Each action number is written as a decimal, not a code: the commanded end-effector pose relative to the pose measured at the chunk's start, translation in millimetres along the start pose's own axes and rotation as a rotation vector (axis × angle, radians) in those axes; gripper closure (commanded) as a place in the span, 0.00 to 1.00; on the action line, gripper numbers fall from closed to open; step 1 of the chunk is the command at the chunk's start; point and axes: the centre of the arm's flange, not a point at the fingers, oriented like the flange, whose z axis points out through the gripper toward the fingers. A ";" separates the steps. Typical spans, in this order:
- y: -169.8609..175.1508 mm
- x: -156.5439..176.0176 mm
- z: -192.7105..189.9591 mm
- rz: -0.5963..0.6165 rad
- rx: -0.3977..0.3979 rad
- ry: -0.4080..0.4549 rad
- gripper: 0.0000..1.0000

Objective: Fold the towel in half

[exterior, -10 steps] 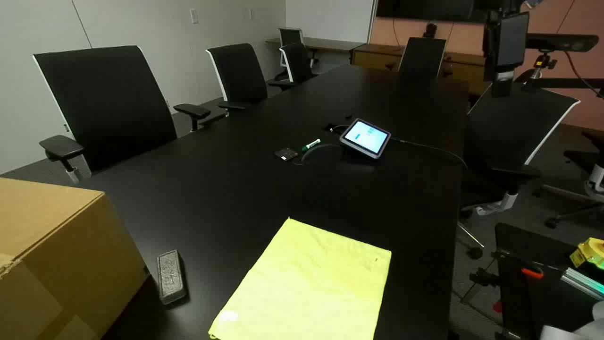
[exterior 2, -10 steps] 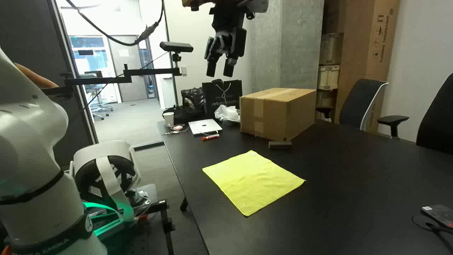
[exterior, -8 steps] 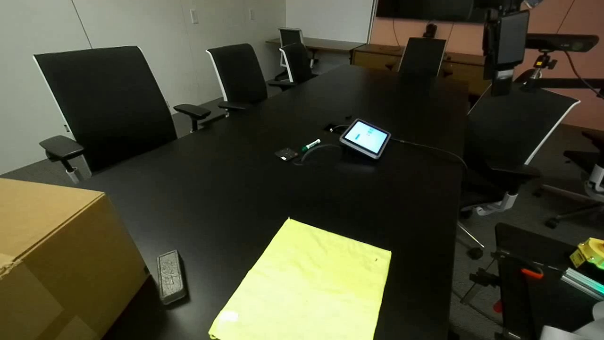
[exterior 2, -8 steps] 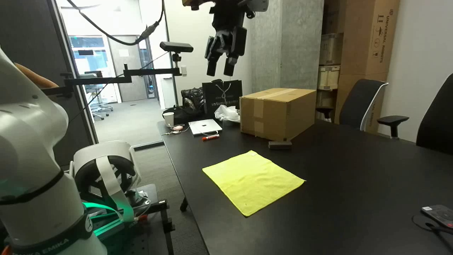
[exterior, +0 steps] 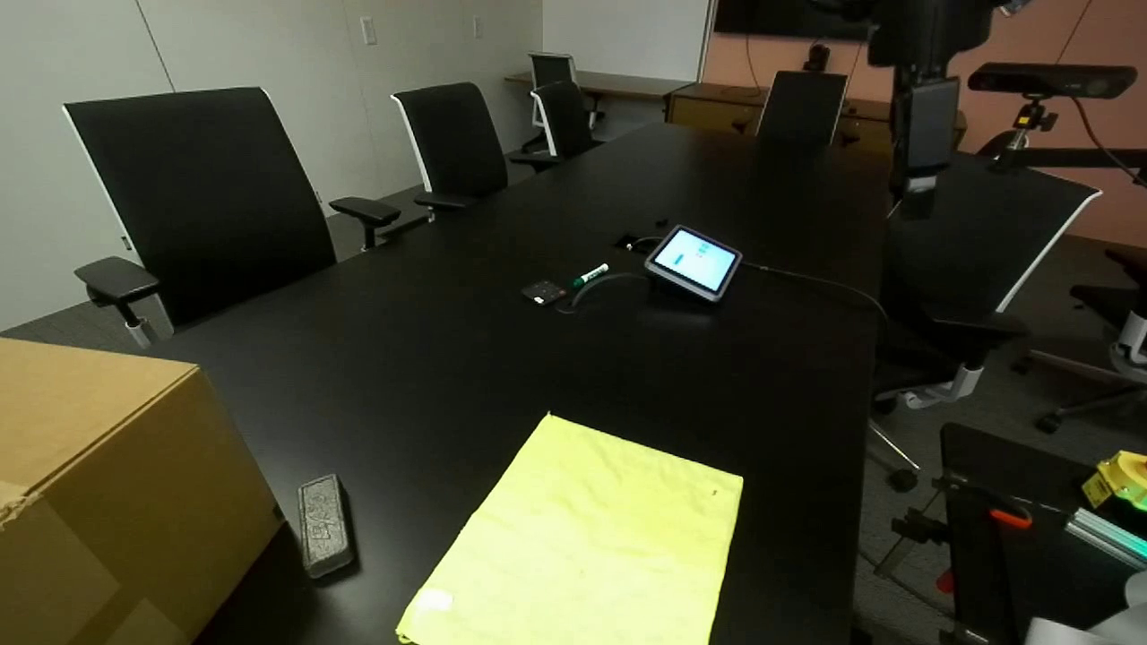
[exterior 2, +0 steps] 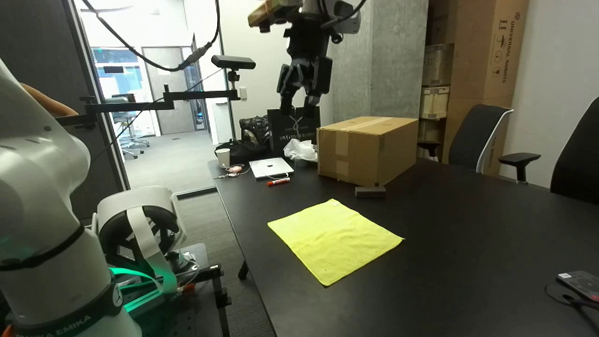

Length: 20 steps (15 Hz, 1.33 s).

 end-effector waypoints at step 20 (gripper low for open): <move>-0.9 153.7 297.9 -0.027 0.080 0.127 0.00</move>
